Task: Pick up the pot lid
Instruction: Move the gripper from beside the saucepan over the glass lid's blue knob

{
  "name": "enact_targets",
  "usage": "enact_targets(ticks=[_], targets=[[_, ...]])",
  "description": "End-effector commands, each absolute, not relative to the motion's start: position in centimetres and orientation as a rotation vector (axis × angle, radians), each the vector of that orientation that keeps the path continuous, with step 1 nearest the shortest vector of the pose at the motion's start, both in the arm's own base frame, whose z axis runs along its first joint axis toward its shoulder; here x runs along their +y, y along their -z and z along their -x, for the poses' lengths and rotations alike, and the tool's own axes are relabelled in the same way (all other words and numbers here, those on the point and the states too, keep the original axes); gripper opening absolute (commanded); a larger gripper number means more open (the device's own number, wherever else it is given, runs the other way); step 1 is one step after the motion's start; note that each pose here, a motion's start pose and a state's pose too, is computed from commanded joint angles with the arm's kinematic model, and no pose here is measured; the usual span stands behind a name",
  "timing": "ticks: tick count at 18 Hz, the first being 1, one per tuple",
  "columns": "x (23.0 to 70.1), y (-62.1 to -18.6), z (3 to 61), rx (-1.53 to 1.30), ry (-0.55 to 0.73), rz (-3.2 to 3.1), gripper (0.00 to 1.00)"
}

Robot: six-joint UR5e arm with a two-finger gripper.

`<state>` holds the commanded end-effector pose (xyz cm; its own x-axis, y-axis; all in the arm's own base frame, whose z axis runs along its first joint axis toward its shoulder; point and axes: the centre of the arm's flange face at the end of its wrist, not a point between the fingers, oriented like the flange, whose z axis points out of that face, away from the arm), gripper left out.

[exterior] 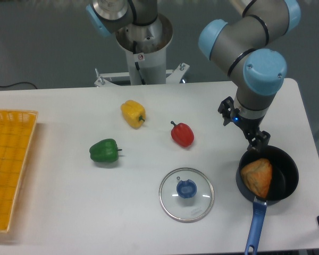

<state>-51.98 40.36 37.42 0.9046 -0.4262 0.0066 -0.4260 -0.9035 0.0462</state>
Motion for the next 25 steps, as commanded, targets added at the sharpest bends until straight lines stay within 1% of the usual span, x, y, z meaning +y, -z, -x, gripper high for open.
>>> enact_targets(ticks=[3,6,8,12,15,17,23,25], targets=[[40.6,-37.9,52.1,-0.673,0.02,-3.028,1.0],[41.4,-37.3,51.3,-0.687,0.011,-3.027,1.0],[41.8,-37.1,50.8,-0.641,0.007,-3.036,1.0],[43.6,-36.0,48.9,-0.388,-0.016,-3.071,1.0],[44.8,-35.0,47.4,-0.146,0.008,-3.101,1.0],[45.1,-34.6,47.1,-0.049,0.007,-3.104,1.0],[47.7,-33.1,43.7,0.152,-0.018,-3.103,1.0],[48.3,-32.4,43.0,0.256,0.001,-3.154,1.0]])
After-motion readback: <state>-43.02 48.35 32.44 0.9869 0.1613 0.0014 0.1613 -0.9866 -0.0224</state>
